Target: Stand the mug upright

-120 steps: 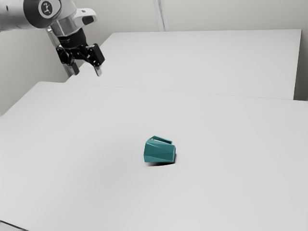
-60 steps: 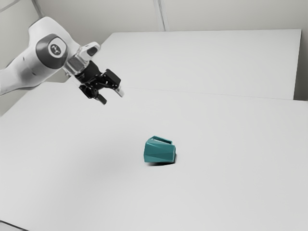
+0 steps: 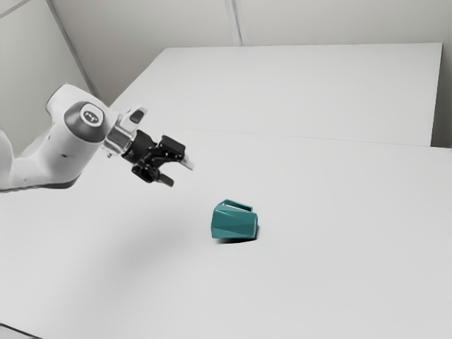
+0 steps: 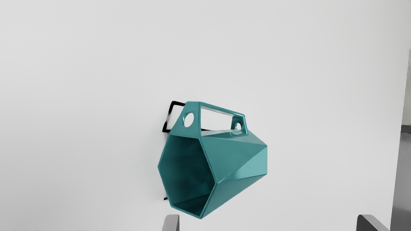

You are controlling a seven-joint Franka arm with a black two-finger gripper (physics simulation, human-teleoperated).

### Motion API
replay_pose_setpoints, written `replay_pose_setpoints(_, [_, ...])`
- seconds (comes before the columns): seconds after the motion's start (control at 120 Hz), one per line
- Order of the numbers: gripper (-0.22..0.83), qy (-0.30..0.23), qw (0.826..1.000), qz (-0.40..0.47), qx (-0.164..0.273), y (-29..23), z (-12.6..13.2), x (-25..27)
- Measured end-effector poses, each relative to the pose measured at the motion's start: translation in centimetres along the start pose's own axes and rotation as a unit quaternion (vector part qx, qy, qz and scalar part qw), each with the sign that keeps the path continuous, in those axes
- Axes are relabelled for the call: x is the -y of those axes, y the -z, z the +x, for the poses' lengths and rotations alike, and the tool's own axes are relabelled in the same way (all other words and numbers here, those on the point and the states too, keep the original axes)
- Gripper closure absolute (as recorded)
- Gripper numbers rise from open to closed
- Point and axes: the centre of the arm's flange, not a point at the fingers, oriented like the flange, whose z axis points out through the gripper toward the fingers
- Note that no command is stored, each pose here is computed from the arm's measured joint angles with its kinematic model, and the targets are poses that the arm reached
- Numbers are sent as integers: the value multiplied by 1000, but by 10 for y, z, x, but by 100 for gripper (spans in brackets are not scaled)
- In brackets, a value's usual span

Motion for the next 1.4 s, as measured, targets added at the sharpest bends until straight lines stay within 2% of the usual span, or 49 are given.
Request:
replay_pose_setpoints(0.558, [0,28,999,-11,38,-57,-6,42])
replay_pose_setpoints(0.725, [0,43,998,-37,36,-74,-6,53])
replay_pose_setpoints(1.225, [0,9,996,-68,50,-113,-12,46])
replay_pose_setpoints(1.4, [0,4,995,-87,43,-120,-13,44])
